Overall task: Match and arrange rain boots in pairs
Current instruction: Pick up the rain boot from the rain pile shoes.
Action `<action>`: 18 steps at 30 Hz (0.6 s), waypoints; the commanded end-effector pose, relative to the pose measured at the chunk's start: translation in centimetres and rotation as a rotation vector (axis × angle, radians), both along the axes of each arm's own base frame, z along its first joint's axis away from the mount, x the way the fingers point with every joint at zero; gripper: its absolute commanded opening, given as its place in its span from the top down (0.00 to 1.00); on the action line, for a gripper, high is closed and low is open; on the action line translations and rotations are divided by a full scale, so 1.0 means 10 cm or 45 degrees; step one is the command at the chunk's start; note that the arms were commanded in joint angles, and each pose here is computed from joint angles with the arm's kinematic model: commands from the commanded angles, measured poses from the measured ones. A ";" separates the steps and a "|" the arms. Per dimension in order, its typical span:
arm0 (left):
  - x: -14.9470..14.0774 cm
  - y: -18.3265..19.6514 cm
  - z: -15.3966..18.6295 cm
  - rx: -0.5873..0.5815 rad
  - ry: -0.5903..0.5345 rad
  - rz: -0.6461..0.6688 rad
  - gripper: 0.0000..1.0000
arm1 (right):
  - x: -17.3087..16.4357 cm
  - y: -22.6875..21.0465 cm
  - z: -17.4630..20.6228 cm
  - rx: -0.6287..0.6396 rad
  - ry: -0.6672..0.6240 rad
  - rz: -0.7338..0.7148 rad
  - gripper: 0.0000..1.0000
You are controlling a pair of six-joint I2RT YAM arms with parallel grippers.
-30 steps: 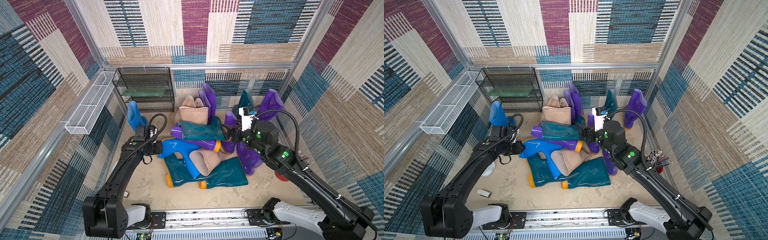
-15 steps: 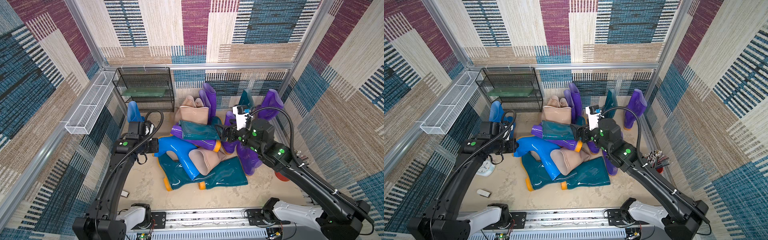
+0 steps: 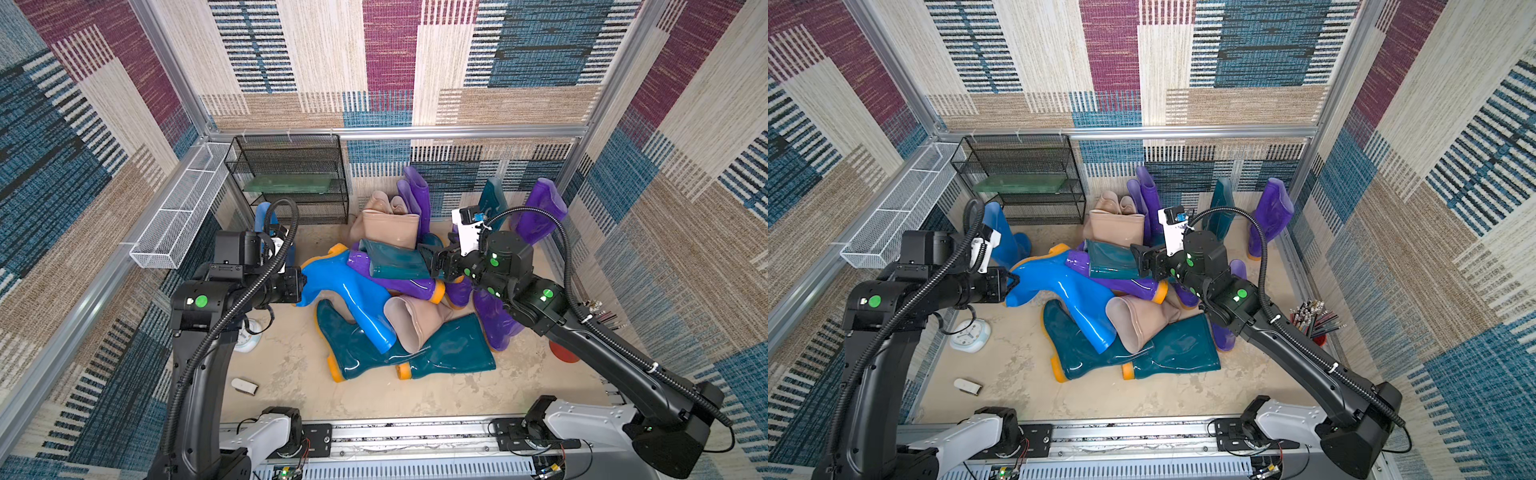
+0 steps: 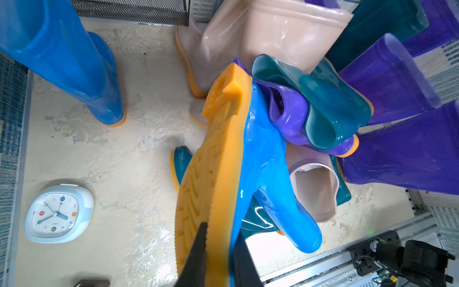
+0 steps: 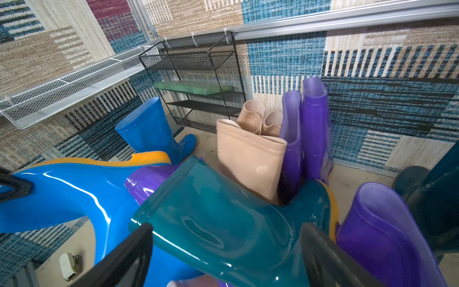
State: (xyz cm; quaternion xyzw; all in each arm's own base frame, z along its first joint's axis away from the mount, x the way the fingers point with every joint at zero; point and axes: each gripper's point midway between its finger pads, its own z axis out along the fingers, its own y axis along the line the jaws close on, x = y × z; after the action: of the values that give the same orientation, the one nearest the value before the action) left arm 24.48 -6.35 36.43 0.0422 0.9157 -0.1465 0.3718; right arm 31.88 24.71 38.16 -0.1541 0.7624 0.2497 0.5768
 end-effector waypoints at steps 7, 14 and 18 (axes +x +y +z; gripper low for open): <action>0.15 0.02 0.69 0.032 -0.248 -0.014 1.00 | 0.03 0.11 0.09 0.028 -0.033 0.046 0.05; 0.10 0.21 1.21 0.101 -0.415 0.100 1.00 | 0.11 0.21 -0.02 0.018 0.003 0.072 0.05; 0.12 0.21 1.35 0.089 -0.462 0.115 1.00 | 0.20 0.31 -0.20 -0.018 0.052 0.087 0.05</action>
State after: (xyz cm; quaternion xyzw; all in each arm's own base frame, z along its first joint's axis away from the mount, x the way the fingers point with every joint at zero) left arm 24.33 -3.74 46.72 0.0392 0.8740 -0.0723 0.4788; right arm 33.50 27.13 35.92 -0.1737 0.7755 0.2578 0.5495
